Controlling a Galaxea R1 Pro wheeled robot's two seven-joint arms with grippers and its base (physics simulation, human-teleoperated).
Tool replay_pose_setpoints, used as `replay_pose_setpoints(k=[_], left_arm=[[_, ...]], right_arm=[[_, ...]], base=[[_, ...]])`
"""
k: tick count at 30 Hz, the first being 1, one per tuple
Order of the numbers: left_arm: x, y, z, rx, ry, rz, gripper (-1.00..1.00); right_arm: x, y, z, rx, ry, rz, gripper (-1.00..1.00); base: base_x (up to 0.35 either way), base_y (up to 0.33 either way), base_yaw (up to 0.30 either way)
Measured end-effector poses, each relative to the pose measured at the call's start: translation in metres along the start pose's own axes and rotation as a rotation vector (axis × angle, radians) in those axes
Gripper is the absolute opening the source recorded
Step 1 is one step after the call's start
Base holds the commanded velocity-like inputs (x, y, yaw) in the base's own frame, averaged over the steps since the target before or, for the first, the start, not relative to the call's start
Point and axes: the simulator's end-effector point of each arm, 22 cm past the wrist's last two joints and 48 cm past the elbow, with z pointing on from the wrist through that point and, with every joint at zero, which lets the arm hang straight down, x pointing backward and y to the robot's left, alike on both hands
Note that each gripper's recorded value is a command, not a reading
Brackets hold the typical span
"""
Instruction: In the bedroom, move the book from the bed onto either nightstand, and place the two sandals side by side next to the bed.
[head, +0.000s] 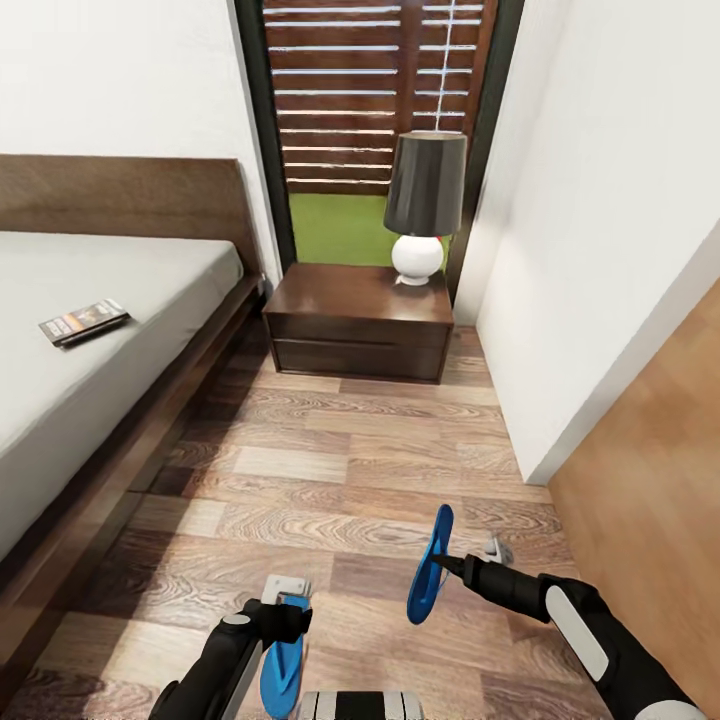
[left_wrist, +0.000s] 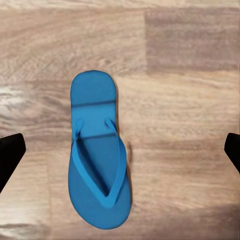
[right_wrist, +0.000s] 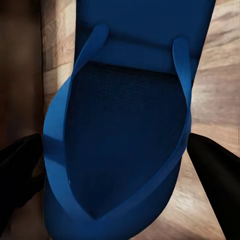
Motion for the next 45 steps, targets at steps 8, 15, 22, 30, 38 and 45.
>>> replay_pose_setpoints(k=[8,15,22,30,38,45], left_arm=[[0.015,-0.001,0.009,0.004,0.032,-0.005,1.00],[0.027,-0.001,0.017,0.007,0.059,-0.009,1.00],[0.040,-0.001,0.025,0.011,0.087,-0.013,1.00],[0.056,-0.002,0.033,0.015,0.120,-0.017,1.00],[0.071,-0.002,0.041,0.018,0.150,-0.024,1.00],[0.084,-0.002,0.047,0.021,0.177,-0.028,1.00]], right_arm=[[0.008,-0.011,0.007,0.009,0.017,0.016,-1.00],[0.017,-0.022,0.012,0.020,0.035,0.036,-1.00],[0.026,-0.033,0.017,0.030,0.052,0.056,-1.00],[0.037,-0.046,0.023,0.042,0.072,0.079,-1.00],[0.048,-0.058,0.029,0.054,0.093,0.101,-1.00],[0.059,-0.068,0.033,0.064,0.112,0.120,-1.00]], base=[[0.000,0.000,0.000],[0.000,0.000,0.000],[0.000,0.000,0.000],[0.000,0.000,0.000],[0.000,0.000,0.000],[0.000,0.000,0.000]])
